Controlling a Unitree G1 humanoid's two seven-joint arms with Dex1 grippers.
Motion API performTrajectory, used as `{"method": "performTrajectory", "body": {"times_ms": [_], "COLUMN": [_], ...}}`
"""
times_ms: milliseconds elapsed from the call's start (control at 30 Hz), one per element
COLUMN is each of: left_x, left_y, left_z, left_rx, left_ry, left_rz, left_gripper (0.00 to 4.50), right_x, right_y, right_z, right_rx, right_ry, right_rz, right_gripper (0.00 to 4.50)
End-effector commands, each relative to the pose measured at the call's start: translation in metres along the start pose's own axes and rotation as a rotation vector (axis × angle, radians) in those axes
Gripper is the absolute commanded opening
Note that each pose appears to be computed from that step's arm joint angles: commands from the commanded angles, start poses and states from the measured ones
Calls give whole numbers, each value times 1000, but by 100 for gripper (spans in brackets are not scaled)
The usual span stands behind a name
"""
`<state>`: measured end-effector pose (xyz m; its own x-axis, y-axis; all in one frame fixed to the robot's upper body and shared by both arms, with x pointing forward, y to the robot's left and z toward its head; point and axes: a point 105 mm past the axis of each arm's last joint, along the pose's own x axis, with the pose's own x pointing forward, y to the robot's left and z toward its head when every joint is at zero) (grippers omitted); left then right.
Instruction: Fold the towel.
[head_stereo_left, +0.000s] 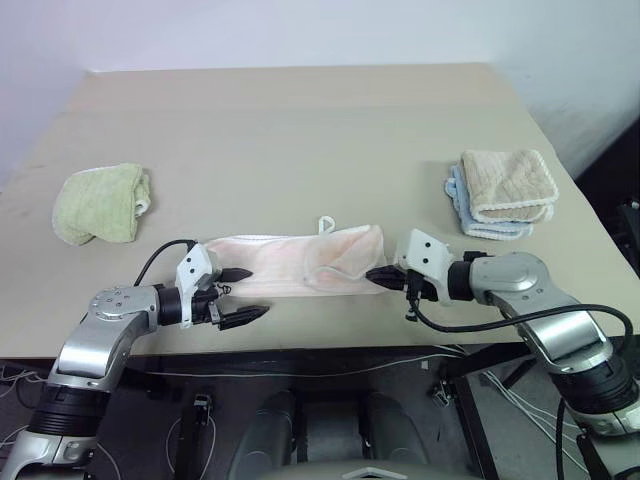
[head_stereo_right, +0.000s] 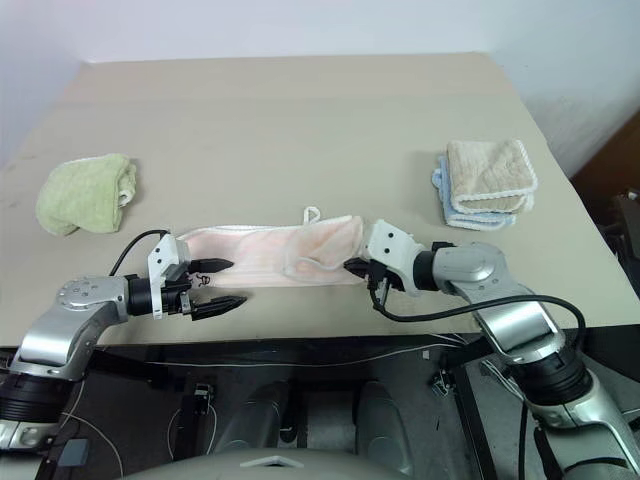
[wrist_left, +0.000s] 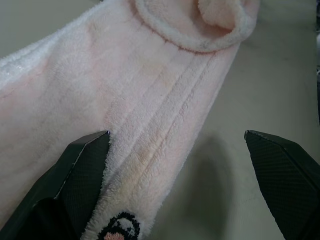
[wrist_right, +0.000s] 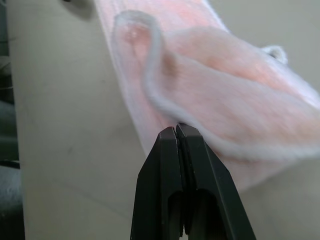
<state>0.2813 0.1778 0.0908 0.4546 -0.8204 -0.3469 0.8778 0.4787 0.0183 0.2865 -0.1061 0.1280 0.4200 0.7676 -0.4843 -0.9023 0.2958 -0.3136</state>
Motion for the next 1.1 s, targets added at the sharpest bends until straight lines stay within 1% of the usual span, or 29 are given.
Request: {"method": "performTrajectory", "body": {"times_ms": [33, 100, 200, 400, 500, 567, 700, 867, 967, 1100], "left_x": [-2, -2, -1, -1, -1, 0, 2, 4, 5, 6], "left_y": [1, 0, 0, 0, 0, -1, -4, -5, -5, -5], "left_z": [-3, -4, -6, -8, -8, -5, 2, 13, 22, 34], "left_rx": [17, 14, 15, 16, 19, 20, 27, 39, 47, 58], "left_ry": [16, 12, 12, 2, 0, -7, -15, -16, -14, -10], "left_rz": [7, 7, 9, 12, 14, 14, 11, 12, 10, 11], "left_gripper": [450, 450, 450, 450, 450, 450, 450, 450, 450, 450], "right_x": [7, 14, 21, 31, 29, 22, 9, -4, -5, -3], "right_y": [-5, -10, -14, -27, -25, -26, -25, -16, -13, -16], "right_z": [20, 28, 33, 49, 52, 54, 45, 26, 21, 15], "right_rx": [-43, -50, -66, -94, -106, -100, -45, 70, 87, 93], "right_ry": [-61, -91, -101, -154, -165, -174, -141, -57, -38, -19], "right_rz": [-17, -41, -52, -126, -117, -117, -93, -33, -19, -45], "right_gripper": [4, 4, 4, 4, 4, 4, 4, 4, 4, 4]}}
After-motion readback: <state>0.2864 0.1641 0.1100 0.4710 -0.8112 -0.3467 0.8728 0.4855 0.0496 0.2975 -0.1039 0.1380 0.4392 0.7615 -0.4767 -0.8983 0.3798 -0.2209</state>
